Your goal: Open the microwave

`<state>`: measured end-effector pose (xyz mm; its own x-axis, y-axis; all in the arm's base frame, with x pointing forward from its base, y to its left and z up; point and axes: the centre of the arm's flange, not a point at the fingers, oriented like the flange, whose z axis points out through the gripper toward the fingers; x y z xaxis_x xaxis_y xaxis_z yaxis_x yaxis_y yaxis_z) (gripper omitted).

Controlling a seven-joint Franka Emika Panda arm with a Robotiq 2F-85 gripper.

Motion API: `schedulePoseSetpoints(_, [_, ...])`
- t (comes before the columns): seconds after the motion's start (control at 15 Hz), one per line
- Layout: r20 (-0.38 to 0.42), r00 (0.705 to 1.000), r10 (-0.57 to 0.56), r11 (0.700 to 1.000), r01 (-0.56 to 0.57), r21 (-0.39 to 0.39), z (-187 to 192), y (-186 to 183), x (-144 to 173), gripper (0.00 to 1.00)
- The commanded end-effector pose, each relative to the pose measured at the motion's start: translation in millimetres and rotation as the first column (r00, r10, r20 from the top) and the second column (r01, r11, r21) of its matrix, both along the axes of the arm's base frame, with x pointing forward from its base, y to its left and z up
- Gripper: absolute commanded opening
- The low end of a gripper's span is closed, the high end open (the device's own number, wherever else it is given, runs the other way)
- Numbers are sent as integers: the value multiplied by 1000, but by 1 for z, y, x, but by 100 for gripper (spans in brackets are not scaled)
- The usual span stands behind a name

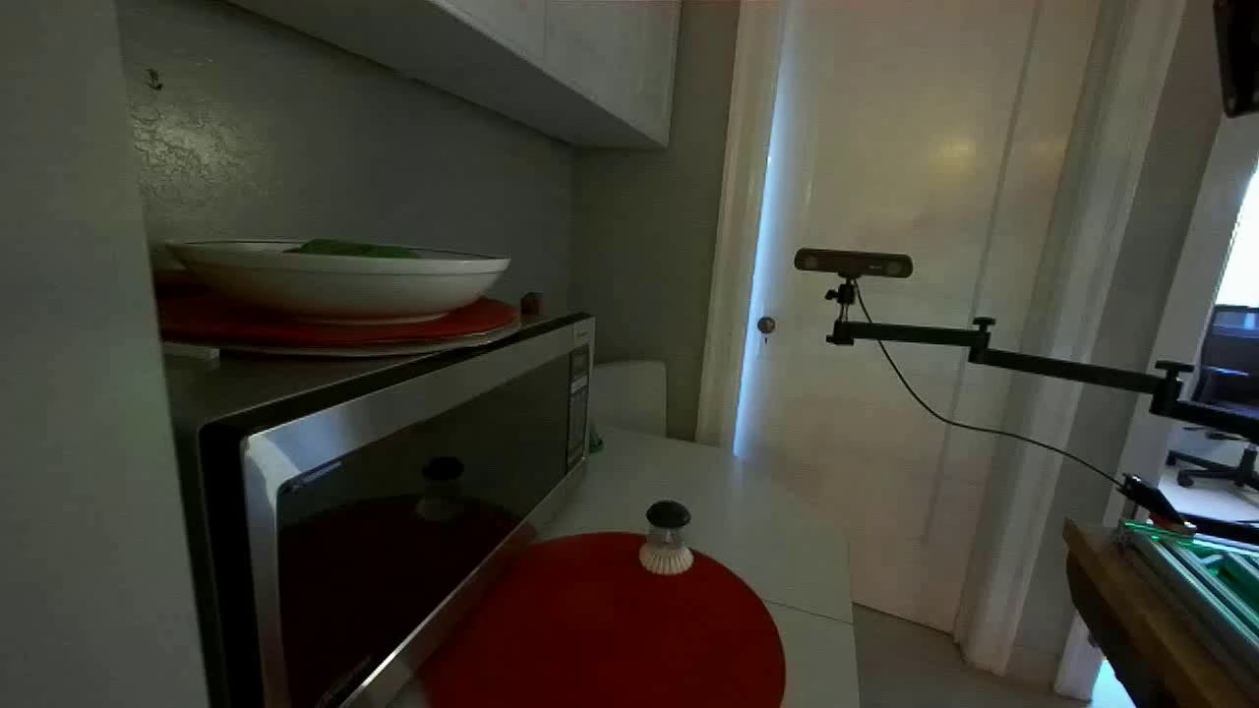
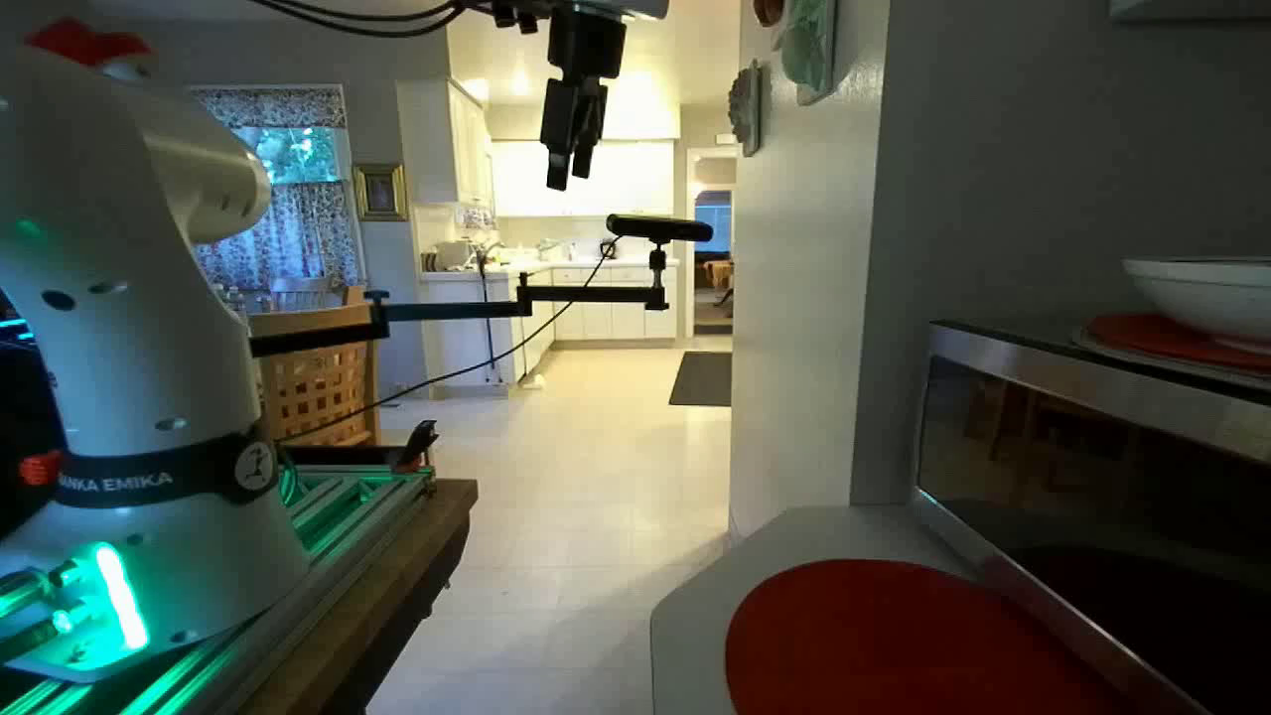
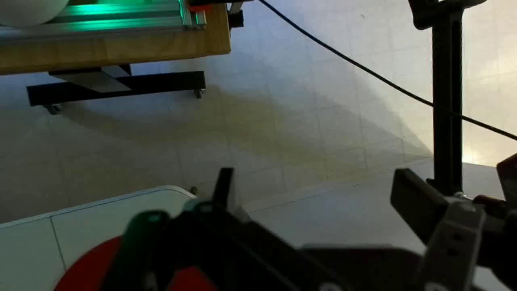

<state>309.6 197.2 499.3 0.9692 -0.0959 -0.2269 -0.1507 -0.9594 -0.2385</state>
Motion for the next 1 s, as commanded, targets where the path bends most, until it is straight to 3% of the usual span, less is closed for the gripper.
schedulePoseSetpoints(0.0, [0, 1000, 0, 1000, 0, 0, 0, 0, 0, 100])
schedulePoseSetpoints(0.6, [0, 1000, 0, 1000, 0, 0, 0, 0, 0, 100])
schedulePoseSetpoints(0.93, [88, 989, -122, 992, 124, -21, 0, -34, 19, 100])
